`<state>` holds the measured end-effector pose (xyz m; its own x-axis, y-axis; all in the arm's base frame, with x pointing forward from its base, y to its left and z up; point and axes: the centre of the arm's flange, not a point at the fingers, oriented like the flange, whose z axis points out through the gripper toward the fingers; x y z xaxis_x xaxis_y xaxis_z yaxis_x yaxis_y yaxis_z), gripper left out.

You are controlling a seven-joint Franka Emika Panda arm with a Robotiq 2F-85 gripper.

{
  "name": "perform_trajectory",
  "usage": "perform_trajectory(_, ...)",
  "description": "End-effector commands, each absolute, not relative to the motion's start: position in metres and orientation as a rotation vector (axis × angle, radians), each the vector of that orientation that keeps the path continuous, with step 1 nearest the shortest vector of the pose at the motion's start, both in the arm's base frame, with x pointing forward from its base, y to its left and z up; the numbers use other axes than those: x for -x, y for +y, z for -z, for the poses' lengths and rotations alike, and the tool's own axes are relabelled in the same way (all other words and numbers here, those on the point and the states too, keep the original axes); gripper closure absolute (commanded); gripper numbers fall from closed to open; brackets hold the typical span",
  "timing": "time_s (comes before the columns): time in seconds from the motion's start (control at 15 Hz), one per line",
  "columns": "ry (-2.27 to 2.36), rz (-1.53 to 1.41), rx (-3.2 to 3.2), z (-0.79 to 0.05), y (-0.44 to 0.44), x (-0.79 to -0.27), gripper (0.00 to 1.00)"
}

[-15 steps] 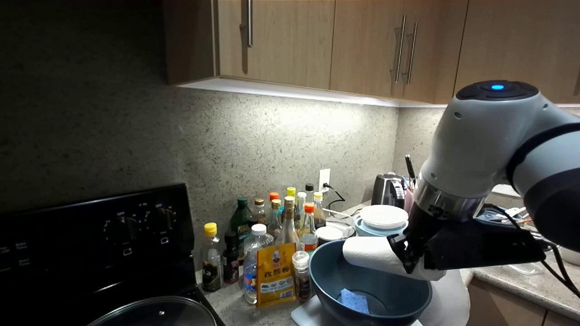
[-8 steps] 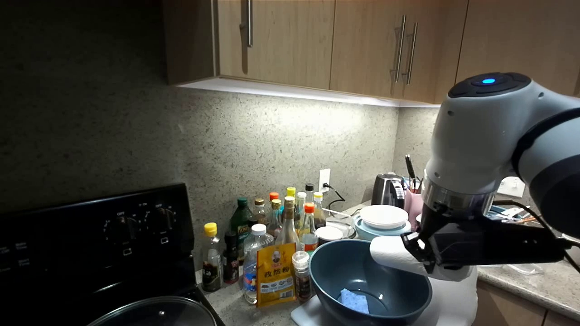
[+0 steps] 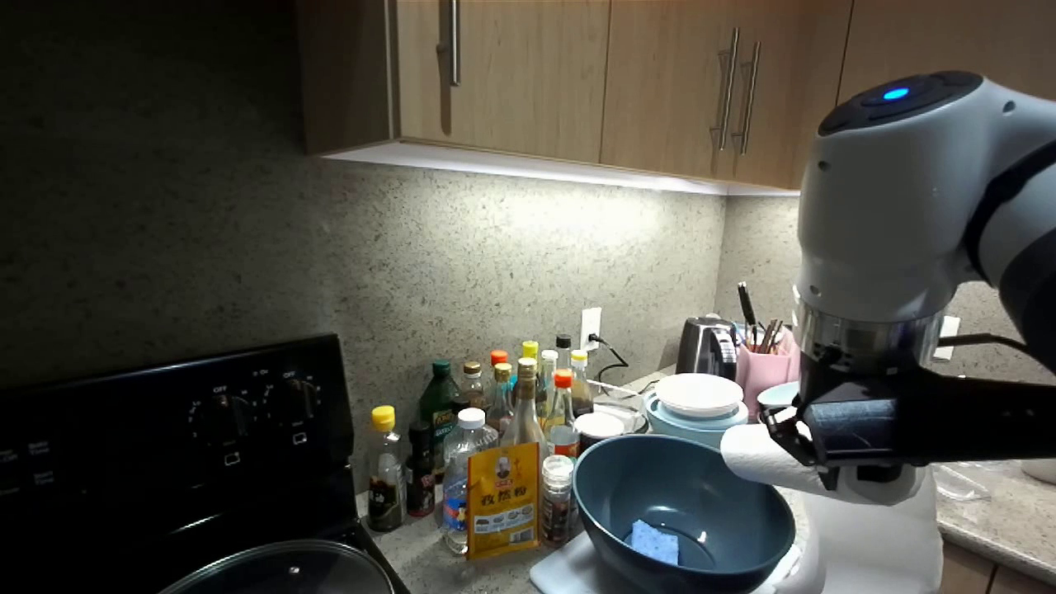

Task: Pick up the kitchen paper from the bowl and put it on the counter

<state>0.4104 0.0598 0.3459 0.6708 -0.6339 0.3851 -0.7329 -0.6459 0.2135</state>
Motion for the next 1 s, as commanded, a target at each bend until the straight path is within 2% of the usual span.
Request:
perform_trajectory(0.0,-1.068,-0.335,-2.521,-0.369,0.066,-0.393,0.62)
perform_trajectory(0.4,-0.971,-0.33,-2.621,-0.387,0.068,-0.392,0.25)
perform_trajectory(0.47,-0.942,-0.341,-2.647,-0.385,0.066,-0.395,0.68)
perform_trajectory(0.53,-0.921,-0.33,-2.677,-0.383,0.065,-0.397,0.64)
perform_trajectory(0.6,-0.923,-0.311,-2.72,-0.378,0.063,-0.4,0.15)
perform_trajectory(0.73,-0.907,-0.283,-2.754,-0.377,0.063,-0.402,0.19)
perform_trajectory(0.87,-0.933,-0.306,-2.717,-0.379,0.065,-0.404,0.08)
perform_trajectory(0.93,-0.93,-0.3,-2.72,-0.379,0.064,-0.404,0.26)
